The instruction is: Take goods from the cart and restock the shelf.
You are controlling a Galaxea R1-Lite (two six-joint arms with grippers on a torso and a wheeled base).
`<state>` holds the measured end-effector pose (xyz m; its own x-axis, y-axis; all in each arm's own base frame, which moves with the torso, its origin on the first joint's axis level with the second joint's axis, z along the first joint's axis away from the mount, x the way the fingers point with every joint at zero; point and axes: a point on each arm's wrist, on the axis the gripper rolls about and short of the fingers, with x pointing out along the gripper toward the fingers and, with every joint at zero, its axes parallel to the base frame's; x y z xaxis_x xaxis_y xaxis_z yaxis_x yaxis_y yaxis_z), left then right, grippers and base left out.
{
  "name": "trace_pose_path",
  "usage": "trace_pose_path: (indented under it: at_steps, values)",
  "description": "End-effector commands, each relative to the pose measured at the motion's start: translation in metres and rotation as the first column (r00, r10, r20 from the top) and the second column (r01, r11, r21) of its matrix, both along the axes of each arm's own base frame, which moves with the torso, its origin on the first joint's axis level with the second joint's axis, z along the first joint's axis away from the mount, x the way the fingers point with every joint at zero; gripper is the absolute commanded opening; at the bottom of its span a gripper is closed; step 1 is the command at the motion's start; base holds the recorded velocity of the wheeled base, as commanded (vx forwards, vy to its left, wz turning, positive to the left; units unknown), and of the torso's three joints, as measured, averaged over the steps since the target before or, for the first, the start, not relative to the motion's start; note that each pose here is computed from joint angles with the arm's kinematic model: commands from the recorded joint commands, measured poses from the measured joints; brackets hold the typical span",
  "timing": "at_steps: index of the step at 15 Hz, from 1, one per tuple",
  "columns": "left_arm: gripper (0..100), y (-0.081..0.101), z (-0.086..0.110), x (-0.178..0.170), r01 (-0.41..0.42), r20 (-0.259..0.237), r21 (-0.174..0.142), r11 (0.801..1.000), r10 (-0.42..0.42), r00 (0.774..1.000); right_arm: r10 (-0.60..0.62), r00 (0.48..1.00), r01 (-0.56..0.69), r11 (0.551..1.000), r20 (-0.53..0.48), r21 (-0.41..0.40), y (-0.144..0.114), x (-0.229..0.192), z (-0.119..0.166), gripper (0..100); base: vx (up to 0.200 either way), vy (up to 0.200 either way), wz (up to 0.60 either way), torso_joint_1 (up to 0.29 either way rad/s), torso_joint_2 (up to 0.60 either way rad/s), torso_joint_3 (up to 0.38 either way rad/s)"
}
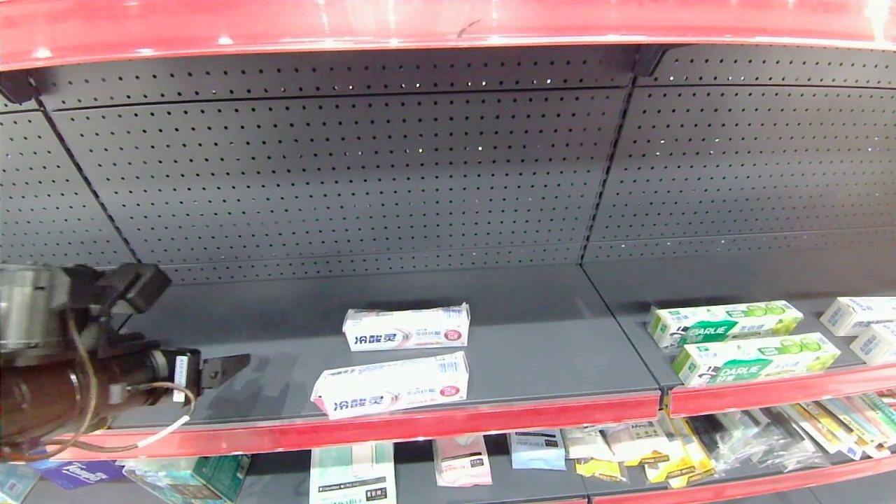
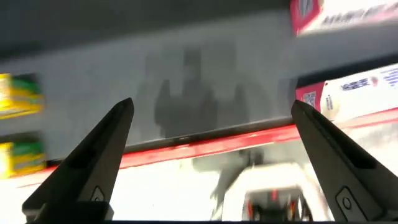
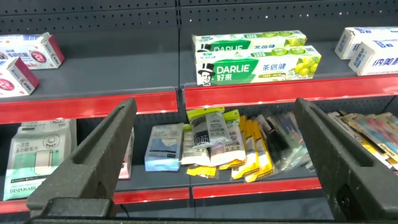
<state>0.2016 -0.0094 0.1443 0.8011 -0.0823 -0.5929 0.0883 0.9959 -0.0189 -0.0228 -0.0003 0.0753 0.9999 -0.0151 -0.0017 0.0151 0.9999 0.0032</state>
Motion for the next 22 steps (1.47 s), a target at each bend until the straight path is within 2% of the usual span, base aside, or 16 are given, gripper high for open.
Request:
trace_pose_path:
  at_steps: [1,3,4,5,6,7,8,9,11,12,14,15,18,20,22]
  values:
    - [100,0.020,0.033,-0.061,-0.068,0.274,-0.039,0.997,0.076,0.959,0.001,1.000,-0.001,1.000,-0.001,0.000,0.000,0.000,0.000,100,0.000,0.000,0.00,0.000,0.00,0.000]
    - [100,0.018,0.047,-0.083,-0.057,0.369,-0.032,0.998,0.065,0.927,0.000,1.000,0.000,1.000,-0.001,0.000,0.000,0.000,0.000,100,0.000,0.000,0.00,0.000,0.00,0.000]
    - [100,0.016,0.047,-0.100,-0.049,0.399,0.004,0.999,0.044,0.916,0.001,1.000,-0.001,1.000,-0.001,0.000,0.000,0.000,0.000,100,0.000,0.000,0.00,0.000,0.00,0.000]
    - [100,0.015,0.041,-0.111,-0.037,0.403,0.044,0.998,0.017,0.915,0.001,1.000,-0.001,1.000,-0.001,0.000,0.000,0.000,0.000,100,0.000,0.000,0.00,0.000,0.00,0.000]
    - [100,0.014,0.033,-0.128,-0.027,0.427,0.093,0.995,-0.015,0.904,0.001,1.000,-0.001,1.000,0.000,0.000,0.000,0.000,0.000,100,0.000,0.000,0.00,0.000,0.00,0.000]
    - [100,0.012,0.023,-0.149,-0.026,0.470,0.132,0.991,-0.039,0.882,0.000,1.000,0.000,1.000,-0.001,0.000,0.000,0.000,0.000,100,0.000,0.000,0.00,0.000,0.00,0.000]
    - [100,0.010,0.016,-0.160,-0.027,0.498,0.140,0.990,-0.047,0.866,0.001,1.000,-0.001,1.000,-0.001,0.000,0.000,0.000,0.000,100,0.000,0.000,0.00,0.000,0.00,0.000]
    - [100,0.008,-0.012,-0.187,-0.038,0.541,0.137,0.990,-0.043,0.840,0.001,1.000,-0.001,1.000,-0.001,0.000,0.000,0.000,0.000,100,0.000,0.000,0.00,0.000,0.00,0.000]
    - [100,0.005,-0.048,-0.217,-0.053,0.603,0.134,0.990,-0.039,0.797,0.000,1.000,0.000,1.000,-0.001,0.000,0.000,0.000,0.000,100,0.000,0.000,0.00,0.000,0.00,0.000]
    - [100,0.005,-0.054,-0.219,-0.056,0.586,0.134,0.989,-0.034,0.810,0.000,1.000,0.000,1.000,-0.001,0.001,0.000,0.000,0.000,100,0.000,0.000,0.00,0.000,0.00,0.000]
    - [100,0.005,-0.058,-0.217,-0.053,0.585,0.125,0.991,-0.031,0.810,0.001,1.000,-0.001,1.000,-0.001,0.000,0.000,0.000,0.000,100,0.000,0.000,0.00,0.000,0.00,0.000]
    - [100,0.005,-0.062,-0.217,-0.053,0.568,0.120,0.991,-0.024,0.823,0.006,1.000,-0.006,1.000,0.000,-0.005,0.000,0.000,0.000,100,0.000,0.000,0.00,0.000,0.00,0.000]
    - [100,0.005,-0.062,-0.217,-0.058,0.566,0.083,0.995,0.000,0.824,0.011,1.000,-0.011,1.000,-0.001,-0.005,0.000,0.000,0.000,100,0.000,0.000,0.00,0.000,0.00,0.000]
    - [100,0.005,-0.062,-0.217,-0.059,0.566,0.076,0.995,0.006,0.824,0.011,1.000,-0.011,1.000,-0.002,-0.009,0.000,0.000,0.000,100,0.000,0.000,0.00,0.000,0.00,0.000]
    - [100,0.005,-0.062,-0.217,-0.058,0.566,0.073,0.996,0.007,0.824,0.009,1.000,-0.009,1.000,-0.001,-0.008,0.000,0.000,0.000,100,0.000,0.000,0.60,0.002,0.00,0.002]
